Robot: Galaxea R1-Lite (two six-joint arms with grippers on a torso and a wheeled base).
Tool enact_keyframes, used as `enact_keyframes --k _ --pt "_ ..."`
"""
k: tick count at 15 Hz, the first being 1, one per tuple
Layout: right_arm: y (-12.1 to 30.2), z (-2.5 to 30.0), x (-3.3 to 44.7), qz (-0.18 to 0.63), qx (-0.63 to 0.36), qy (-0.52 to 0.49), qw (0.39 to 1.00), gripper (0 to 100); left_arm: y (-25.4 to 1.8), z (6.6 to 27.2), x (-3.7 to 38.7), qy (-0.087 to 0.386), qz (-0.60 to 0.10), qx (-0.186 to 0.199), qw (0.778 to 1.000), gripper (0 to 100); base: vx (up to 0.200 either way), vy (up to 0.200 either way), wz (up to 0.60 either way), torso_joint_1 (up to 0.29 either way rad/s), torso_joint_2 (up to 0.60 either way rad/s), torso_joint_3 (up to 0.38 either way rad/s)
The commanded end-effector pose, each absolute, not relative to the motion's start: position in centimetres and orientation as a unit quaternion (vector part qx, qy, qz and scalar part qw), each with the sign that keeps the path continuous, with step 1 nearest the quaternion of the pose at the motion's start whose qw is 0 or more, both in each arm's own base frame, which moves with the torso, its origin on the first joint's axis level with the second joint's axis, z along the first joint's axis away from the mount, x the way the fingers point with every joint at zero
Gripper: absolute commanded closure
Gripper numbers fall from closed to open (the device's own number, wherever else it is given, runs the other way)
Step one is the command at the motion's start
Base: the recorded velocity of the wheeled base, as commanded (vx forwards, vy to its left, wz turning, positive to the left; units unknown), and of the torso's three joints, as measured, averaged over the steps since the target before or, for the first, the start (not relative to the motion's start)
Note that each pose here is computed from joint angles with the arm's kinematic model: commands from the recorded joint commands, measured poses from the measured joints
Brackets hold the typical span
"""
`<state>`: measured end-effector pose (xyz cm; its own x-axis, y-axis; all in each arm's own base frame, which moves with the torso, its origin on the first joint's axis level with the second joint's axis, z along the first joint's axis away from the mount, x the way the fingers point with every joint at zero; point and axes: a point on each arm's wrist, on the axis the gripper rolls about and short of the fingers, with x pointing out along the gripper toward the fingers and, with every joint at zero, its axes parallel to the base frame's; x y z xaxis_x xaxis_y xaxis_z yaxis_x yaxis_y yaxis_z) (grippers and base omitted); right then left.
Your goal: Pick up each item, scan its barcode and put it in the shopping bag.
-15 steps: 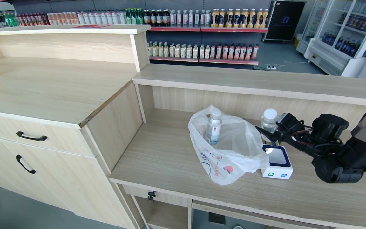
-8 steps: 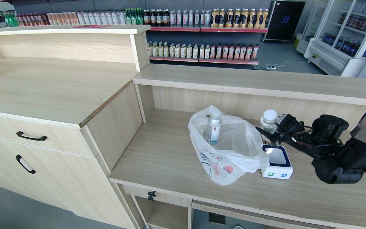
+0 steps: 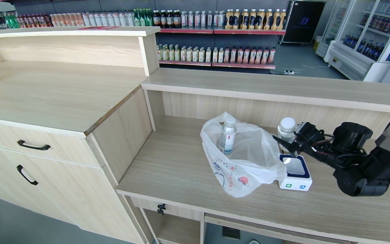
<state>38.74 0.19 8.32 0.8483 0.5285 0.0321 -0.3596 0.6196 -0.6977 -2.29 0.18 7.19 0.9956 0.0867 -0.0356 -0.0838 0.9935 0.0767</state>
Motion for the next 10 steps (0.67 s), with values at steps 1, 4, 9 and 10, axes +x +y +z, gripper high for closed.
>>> enact_keyframes --k 1,4,9,10 --pt "0.2 9.7 38.5 0.243 -0.358 -0.126 0.893 100 0.2 7.2 -2.3 0.019 0.043 0.037 0.998 0 0.000 0.000 0.00 0.000 0.00 0.000" --pt "-0.8 15.7 35.6 0.226 -0.312 -0.085 0.919 100 0.2 7.2 -2.3 0.019 0.043 0.037 0.998 0 0.000 0.000 0.00 0.000 0.00 0.000" --pt "-1.1 22.4 29.2 0.067 -0.146 -0.003 0.987 100 0.2 7.2 -2.3 0.019 0.043 0.037 0.998 0 0.000 0.000 0.00 0.000 0.00 0.000" --pt "-1.2 22.4 28.6 0.018 -0.142 0.021 0.989 100 0.2 7.2 -2.3 0.019 0.043 0.037 0.998 0 0.000 0.000 0.00 0.000 0.00 0.000"
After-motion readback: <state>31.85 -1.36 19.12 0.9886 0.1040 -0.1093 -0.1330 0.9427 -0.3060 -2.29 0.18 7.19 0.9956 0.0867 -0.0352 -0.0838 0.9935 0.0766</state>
